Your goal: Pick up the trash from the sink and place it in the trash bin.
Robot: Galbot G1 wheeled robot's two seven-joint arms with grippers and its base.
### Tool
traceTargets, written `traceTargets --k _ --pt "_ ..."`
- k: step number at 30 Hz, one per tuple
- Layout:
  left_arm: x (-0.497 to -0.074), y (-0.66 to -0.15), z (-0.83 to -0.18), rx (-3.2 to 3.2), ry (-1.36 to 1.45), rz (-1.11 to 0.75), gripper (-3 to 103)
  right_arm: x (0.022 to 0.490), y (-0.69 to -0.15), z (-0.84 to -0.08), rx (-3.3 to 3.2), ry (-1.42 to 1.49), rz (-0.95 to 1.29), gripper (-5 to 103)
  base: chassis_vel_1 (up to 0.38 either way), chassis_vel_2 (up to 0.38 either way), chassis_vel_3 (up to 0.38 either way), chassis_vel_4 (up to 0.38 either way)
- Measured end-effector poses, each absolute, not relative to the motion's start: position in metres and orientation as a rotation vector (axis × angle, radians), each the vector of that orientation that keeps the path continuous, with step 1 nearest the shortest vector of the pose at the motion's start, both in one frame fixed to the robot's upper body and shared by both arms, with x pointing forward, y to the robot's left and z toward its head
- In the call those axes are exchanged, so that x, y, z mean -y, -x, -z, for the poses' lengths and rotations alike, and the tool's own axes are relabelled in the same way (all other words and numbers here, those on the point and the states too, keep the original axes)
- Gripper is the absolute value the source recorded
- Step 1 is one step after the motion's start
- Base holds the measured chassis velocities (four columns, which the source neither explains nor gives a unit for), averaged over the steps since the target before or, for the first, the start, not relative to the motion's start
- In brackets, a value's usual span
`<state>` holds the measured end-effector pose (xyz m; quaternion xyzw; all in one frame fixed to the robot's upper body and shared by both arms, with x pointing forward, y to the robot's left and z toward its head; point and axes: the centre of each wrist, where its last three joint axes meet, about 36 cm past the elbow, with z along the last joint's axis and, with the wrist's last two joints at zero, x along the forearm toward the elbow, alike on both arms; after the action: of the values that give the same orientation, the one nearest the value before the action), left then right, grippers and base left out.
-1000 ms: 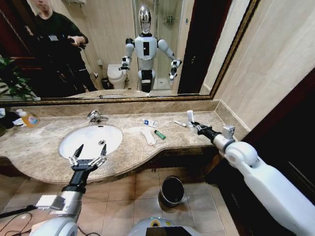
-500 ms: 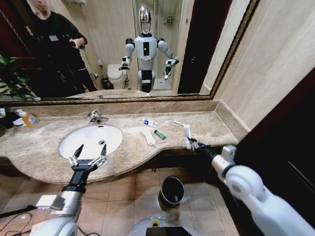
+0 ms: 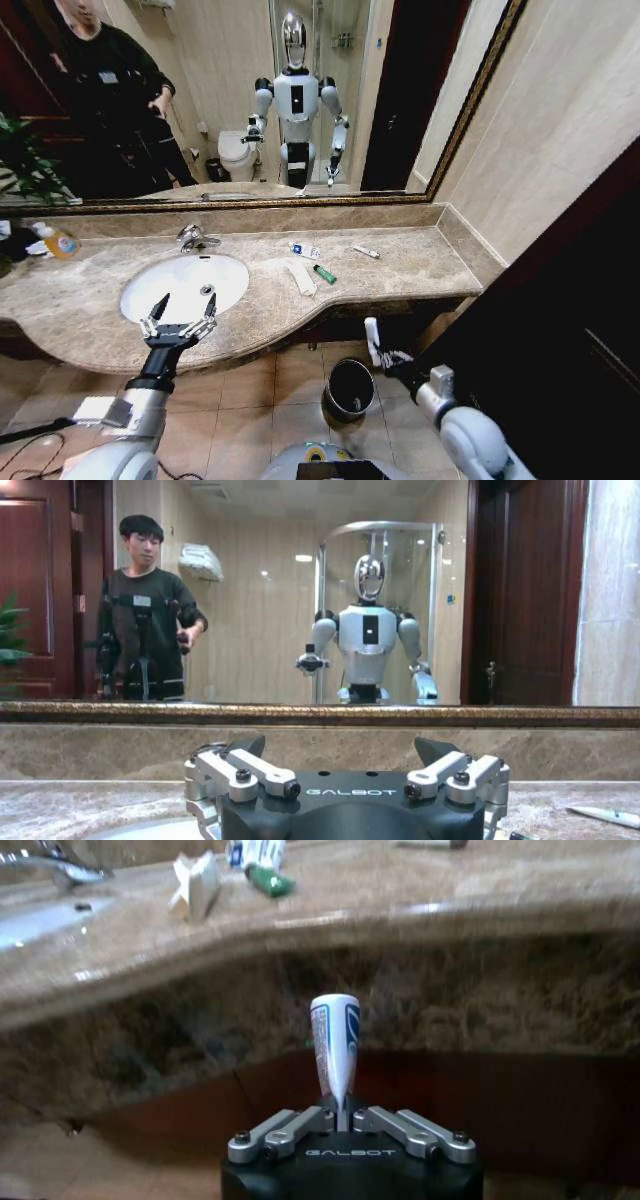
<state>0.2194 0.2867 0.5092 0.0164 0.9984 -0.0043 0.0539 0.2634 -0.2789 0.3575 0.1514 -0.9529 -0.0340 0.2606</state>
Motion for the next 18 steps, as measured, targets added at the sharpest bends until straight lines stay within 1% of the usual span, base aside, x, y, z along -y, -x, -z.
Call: traceTargets --k 1,4,5,10,16,17,18 --pt "-0.287 -0.219 -0.509 -3.033 -0.05 0.013 100 0.279 -0.263 -0.358 2.58 -0.41 0.092 5 0.0 0.0 0.0 0.0" --pt "-0.287 -0.219 -0.509 -3.033 -0.05 0.013 100 0.28 -0.273 -0.324 2.588 -0.418 0.03 5 0.0 0.0 0.0 0.0" --pt "-0.287 -0.219 -0.509 -3.033 -0.05 0.013 100 0.28 -0.273 -0.324 2.588 -0.418 0.03 5 0.0 0.0 0.0 0.0" --pt "-0.287 -0.219 -0.509 -3.033 -0.05 0.013 100 0.276 -0.283 -0.273 2.545 -0.396 0.009 5 0.0 0.0 0.0 0.0" --pt "-0.287 -0.219 -0.509 -3.033 -0.05 0.013 100 0.273 -0.283 -0.218 2.499 -0.493 -0.009 5 0.0 0.0 0.0 0.0" --pt "-0.287 -0.219 -0.509 -3.033 -0.05 0.013 100 0.273 -0.283 -0.218 2.499 -0.493 -0.009 5 0.0 0.0 0.0 0.0" --pt "-0.287 -0.219 -0.509 -3.033 -0.05 0.013 100 0.276 -0.282 -0.2 2.504 -0.514 -0.02 5 0.0 0.0 0.0 0.0"
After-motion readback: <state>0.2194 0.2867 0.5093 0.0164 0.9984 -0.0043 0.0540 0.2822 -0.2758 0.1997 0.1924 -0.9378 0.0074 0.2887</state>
